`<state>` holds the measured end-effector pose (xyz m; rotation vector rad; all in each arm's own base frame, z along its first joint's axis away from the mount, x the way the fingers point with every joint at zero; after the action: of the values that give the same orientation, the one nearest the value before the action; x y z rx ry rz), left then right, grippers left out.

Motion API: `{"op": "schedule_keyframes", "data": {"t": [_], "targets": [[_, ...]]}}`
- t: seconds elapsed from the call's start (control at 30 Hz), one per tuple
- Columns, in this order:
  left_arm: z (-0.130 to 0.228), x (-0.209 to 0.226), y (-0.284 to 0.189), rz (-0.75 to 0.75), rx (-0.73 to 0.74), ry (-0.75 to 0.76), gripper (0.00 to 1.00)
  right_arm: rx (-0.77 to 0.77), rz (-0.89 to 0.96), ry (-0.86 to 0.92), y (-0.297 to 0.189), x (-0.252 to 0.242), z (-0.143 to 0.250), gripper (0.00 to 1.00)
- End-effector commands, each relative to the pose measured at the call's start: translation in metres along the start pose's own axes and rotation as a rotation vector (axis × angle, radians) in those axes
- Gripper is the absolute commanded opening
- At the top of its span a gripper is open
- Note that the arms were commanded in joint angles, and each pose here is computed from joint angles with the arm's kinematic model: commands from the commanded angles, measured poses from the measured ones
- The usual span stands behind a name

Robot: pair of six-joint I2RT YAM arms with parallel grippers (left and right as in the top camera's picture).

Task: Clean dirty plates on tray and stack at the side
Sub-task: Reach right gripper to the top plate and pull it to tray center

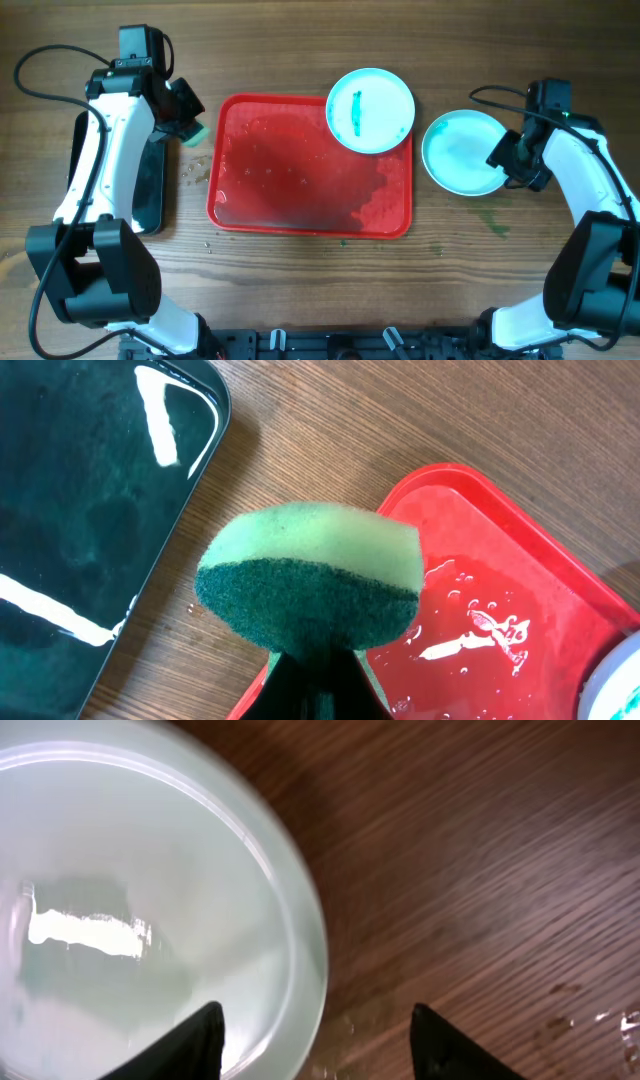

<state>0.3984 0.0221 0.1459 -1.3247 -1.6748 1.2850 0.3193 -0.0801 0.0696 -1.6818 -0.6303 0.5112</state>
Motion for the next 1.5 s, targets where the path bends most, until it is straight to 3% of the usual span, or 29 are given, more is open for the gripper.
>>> {"op": "schedule_keyframes", "data": {"t": [0.0, 0.1, 0.2, 0.33, 0.4, 0.43, 0.63, 0.77, 0.97, 1.13, 1.2, 1.3, 1.37, 1.47], "targets": [[-0.003, -0.004, -0.004, 0.013, -0.017, 0.024, 0.04, -0.026, -0.174, -0.145, -0.039, 0.045, -0.011, 0.62], [-0.002, -0.007, -0.004, 0.016, -0.013, 0.033, 0.04, -0.084, -0.358, -0.256, -0.087, 0.097, -0.005, 0.62], [0.001, -0.021, -0.004, 0.039, -0.012, 0.044, 0.04, -0.068, -0.564, -0.345, -0.108, 0.160, 0.028, 0.60], [0.008, -0.039, -0.005, 0.056, -0.005, 0.053, 0.04, -0.004, -0.493, -0.315, -0.073, 0.186, 0.065, 0.44], [0.008, -0.040, -0.005, 0.057, -0.004, 0.056, 0.04, 0.047, -0.453, -0.328, -0.053, 0.192, 0.083, 0.23], [0.008, -0.040, -0.005, 0.057, -0.004, 0.056, 0.04, 0.065, -0.432, -0.346, -0.042, 0.195, 0.091, 0.19], [0.009, -0.040, -0.005, 0.056, 0.000, 0.056, 0.04, 0.162, -0.248, -0.390, 0.018, 0.182, 0.122, 0.23], [0.009, -0.040, -0.005, 0.056, -0.002, 0.056, 0.04, 0.174, -0.232, -0.395, 0.025, 0.180, 0.124, 0.27], [0.009, -0.040, -0.005, 0.056, -0.002, 0.056, 0.04, 0.210, -0.241, -0.500, 0.021, 0.181, 0.142, 0.20], [0.008, -0.040, -0.005, 0.056, -0.004, 0.056, 0.04, 0.240, -0.239, -0.651, 0.007, 0.193, 0.194, 0.13], [0.008, -0.040, -0.005, 0.057, -0.004, 0.056, 0.04, 0.302, -0.271, -0.740, -0.018, 0.205, 0.237, 0.17], [0.008, -0.040, -0.005, 0.056, -0.004, 0.056, 0.04, 0.329, -0.296, -0.792, -0.032, 0.212, 0.257, 0.37], [0.008, -0.040, -0.005, 0.056, -0.004, 0.056, 0.04, 0.242, -0.288, -0.853, -0.037, 0.219, 0.243, 0.45], [0.008, -0.040, -0.005, 0.057, -0.004, 0.056, 0.04, 0.064, -0.314, -0.980, -0.040, 0.238, 0.209, 0.50]]}}
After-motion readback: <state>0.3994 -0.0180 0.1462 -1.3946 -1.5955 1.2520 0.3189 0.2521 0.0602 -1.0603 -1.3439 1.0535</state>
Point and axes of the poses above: each gripper's point midway between its finger pads, its own y axis out along the fingers, its own x axis along the line the jaws close on, z = x × y, the point moved 2 cm from there along -y, back along the fingers, and after that the axes turned 15 degrees about y, right-handed, at the moved point
